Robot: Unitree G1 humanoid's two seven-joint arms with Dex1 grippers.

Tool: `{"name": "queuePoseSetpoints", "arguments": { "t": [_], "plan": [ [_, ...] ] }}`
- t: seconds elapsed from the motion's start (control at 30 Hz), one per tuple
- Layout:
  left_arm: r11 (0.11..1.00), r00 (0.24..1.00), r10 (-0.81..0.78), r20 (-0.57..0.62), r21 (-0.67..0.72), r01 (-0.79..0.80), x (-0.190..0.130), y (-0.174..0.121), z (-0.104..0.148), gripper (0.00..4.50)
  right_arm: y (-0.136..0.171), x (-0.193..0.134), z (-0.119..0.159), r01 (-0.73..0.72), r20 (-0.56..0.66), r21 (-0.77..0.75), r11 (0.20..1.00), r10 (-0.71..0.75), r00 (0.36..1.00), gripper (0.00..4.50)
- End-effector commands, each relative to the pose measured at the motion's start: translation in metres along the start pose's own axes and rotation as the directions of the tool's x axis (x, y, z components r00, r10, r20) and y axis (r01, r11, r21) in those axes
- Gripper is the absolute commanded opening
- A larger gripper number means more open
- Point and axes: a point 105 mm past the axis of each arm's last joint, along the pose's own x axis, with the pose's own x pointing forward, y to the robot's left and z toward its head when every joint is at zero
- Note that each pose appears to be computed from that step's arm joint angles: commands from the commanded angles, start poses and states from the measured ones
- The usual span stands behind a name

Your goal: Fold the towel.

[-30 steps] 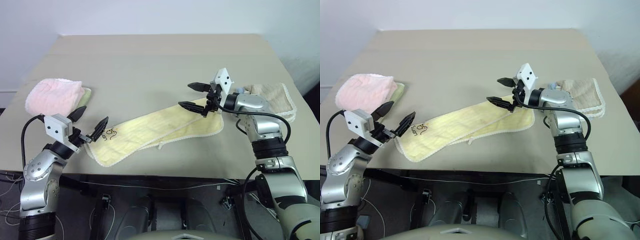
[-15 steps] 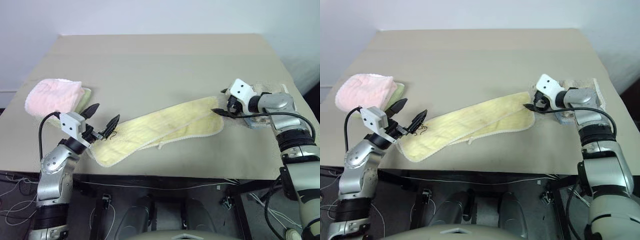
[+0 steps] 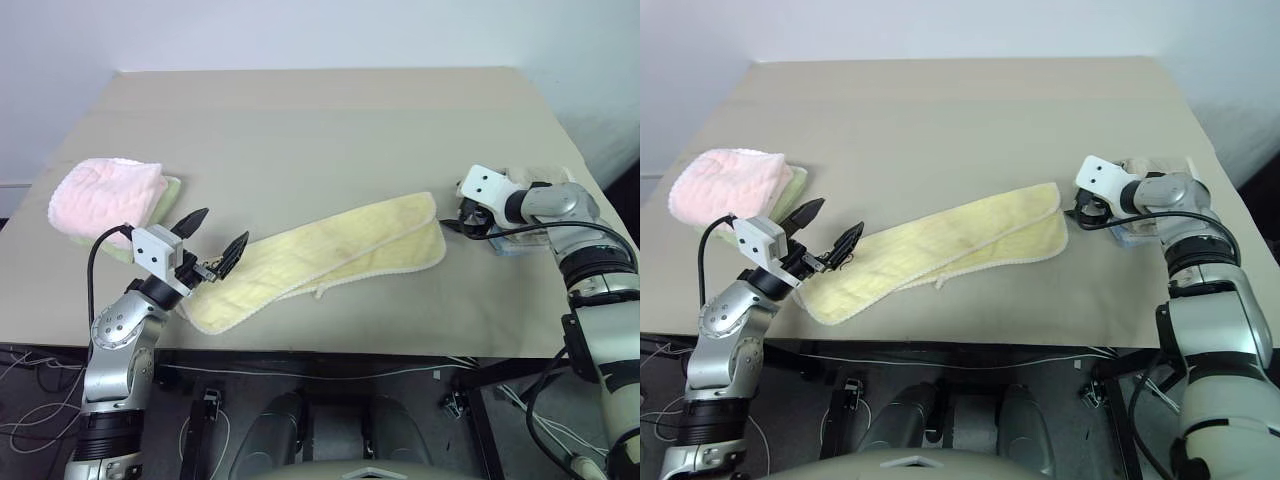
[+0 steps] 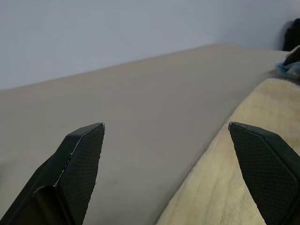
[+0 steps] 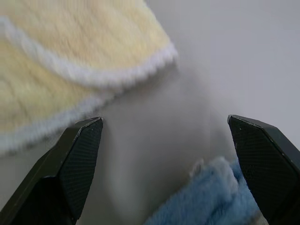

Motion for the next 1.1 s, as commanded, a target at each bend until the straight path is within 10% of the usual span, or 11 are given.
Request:
{"name": "queuePoseSetpoints", "arguments": {
  "t": [0.03,0.87,1.1],
  "plan": [
    [1.0,0.999,-0.017,0.034,0.02,0.016,0.005,-0.003,0.012,4.43,-0.018,-0.009,0.02,0.042,0.064,-0.026,0.999,-0.041,0.997,4.5],
    [0.999,0.999,-0.039,0.034,-0.019,0.04,0.018,-0.005,0.008,4.43,0.014,0.012,0.04,-0.094,0.138,-0.075,0.993,0.104,0.985,4.5],
    [0.999,0.999,-0.034,0.025,-0.015,0.034,0.012,0.002,-0.004,4.5,0.008,0.017,0.033,-0.052,0.089,-0.058,0.997,0.057,0.994,2.61]
  ]
}}
